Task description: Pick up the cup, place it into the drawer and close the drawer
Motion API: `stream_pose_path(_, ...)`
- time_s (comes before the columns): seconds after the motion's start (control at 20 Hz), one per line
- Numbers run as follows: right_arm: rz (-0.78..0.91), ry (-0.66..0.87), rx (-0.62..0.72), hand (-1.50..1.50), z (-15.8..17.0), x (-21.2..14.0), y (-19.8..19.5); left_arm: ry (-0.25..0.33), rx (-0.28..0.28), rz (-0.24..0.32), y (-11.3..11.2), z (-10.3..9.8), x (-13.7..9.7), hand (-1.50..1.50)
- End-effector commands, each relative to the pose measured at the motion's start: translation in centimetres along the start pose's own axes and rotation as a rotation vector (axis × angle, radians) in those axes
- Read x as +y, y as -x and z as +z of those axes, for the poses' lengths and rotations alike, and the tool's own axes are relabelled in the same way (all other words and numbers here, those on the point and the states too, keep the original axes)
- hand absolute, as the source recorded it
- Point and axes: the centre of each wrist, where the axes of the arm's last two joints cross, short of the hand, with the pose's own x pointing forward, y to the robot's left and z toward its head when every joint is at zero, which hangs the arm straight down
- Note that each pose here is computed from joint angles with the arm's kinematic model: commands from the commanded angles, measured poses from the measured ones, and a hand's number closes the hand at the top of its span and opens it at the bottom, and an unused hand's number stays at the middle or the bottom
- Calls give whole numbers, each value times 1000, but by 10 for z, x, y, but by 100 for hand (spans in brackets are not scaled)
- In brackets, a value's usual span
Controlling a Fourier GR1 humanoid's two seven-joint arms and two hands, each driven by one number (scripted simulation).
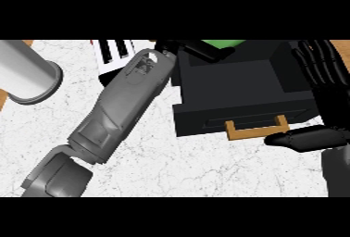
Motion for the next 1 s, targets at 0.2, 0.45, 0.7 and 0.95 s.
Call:
stream_pose_path(0.2, -30, -56, -27, -150, -16, 12, -3, 96, 113, -88, 22, 7, -3, 150)
stream_pose_path(0.45, -38, -114, -58, -150, -23, 13, -12, 69, 81, -5, 37, 17, -2, -150)
stream_pose_path(0.7, -169, -320, -87, 150, -29, 35, -11, 31, 27, 131, 49, 25, 1, -150)
stream_pose_path(0.95, -203, -584, -44, 150, -30, 61, -5, 30, -107, 266, 25, 16, -4, -150)
